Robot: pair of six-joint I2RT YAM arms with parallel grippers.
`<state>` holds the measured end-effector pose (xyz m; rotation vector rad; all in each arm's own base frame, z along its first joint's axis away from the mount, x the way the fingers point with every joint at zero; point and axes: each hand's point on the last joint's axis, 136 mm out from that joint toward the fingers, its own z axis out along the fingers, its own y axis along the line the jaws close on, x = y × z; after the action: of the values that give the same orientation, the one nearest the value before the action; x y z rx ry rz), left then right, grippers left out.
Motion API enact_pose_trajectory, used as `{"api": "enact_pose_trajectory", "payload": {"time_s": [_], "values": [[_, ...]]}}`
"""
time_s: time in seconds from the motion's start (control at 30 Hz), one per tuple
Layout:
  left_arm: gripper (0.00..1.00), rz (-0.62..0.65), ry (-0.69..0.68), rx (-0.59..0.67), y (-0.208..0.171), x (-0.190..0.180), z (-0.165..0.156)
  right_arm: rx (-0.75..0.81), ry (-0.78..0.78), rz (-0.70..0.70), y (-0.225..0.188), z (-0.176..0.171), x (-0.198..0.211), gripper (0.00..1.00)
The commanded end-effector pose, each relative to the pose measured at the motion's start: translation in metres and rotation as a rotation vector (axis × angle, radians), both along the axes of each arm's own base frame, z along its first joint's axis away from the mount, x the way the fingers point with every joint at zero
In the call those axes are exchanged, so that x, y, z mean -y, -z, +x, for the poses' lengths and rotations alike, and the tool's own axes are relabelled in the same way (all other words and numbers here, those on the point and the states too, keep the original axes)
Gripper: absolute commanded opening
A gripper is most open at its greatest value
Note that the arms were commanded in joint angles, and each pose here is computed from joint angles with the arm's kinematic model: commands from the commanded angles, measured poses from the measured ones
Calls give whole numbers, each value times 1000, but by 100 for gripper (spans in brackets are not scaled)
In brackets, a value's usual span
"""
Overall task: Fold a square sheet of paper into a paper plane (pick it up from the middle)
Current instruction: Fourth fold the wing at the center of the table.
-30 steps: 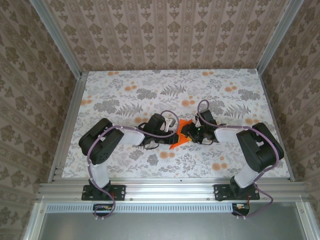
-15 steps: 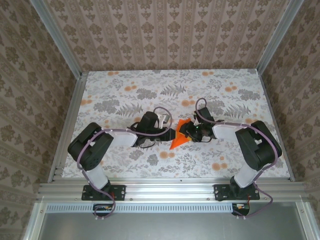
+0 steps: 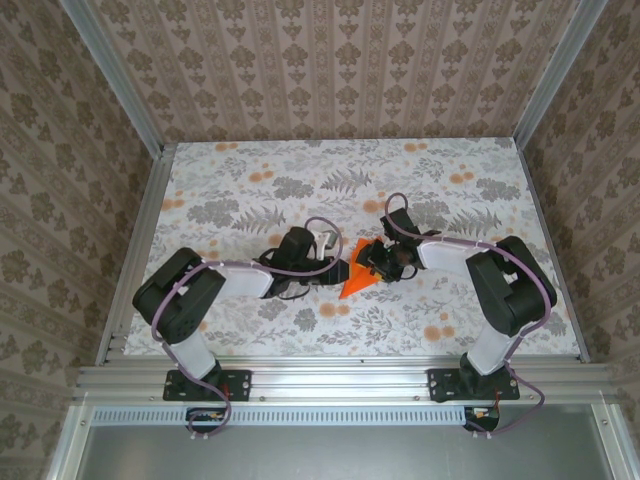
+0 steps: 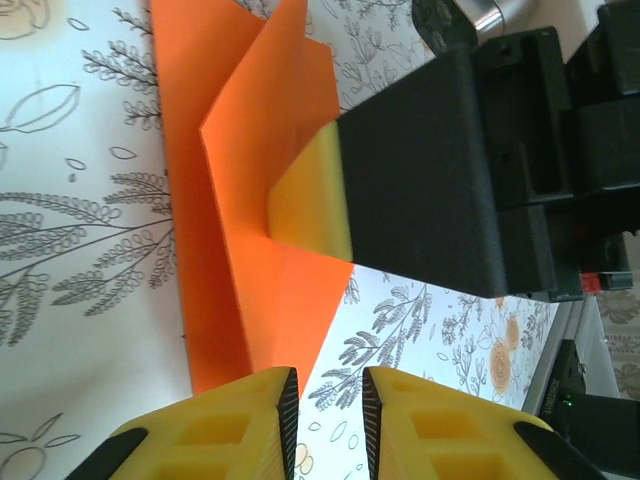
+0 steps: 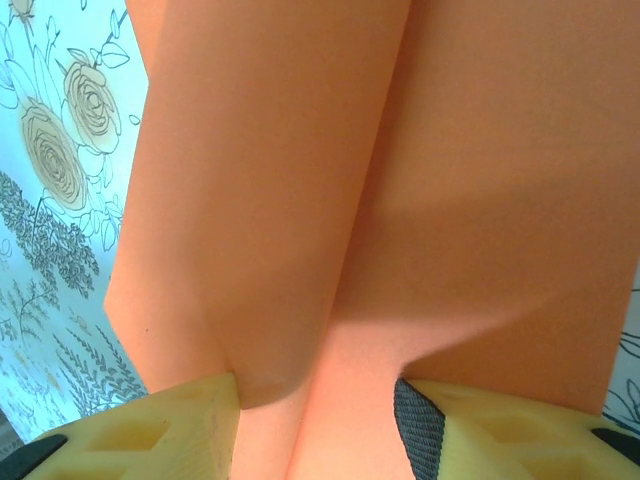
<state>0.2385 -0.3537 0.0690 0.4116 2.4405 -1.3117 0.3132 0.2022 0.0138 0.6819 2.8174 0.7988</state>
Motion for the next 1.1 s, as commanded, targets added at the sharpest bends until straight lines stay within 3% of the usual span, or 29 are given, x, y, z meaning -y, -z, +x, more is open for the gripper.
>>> {"api": "enact_pose_trajectory", "payload": {"time_s": [0.0,0.63,1.07], "values": [[25,-37,38,3,-7,14,-2,-270,85,-315,72,-63,65,52],[18,82,43,-41,28,12,-5,-306,104,-322,82,-70,67,48],[17,92,47,-40,34,14,-3,-325,122,-333,87,-75,70,45]]}}
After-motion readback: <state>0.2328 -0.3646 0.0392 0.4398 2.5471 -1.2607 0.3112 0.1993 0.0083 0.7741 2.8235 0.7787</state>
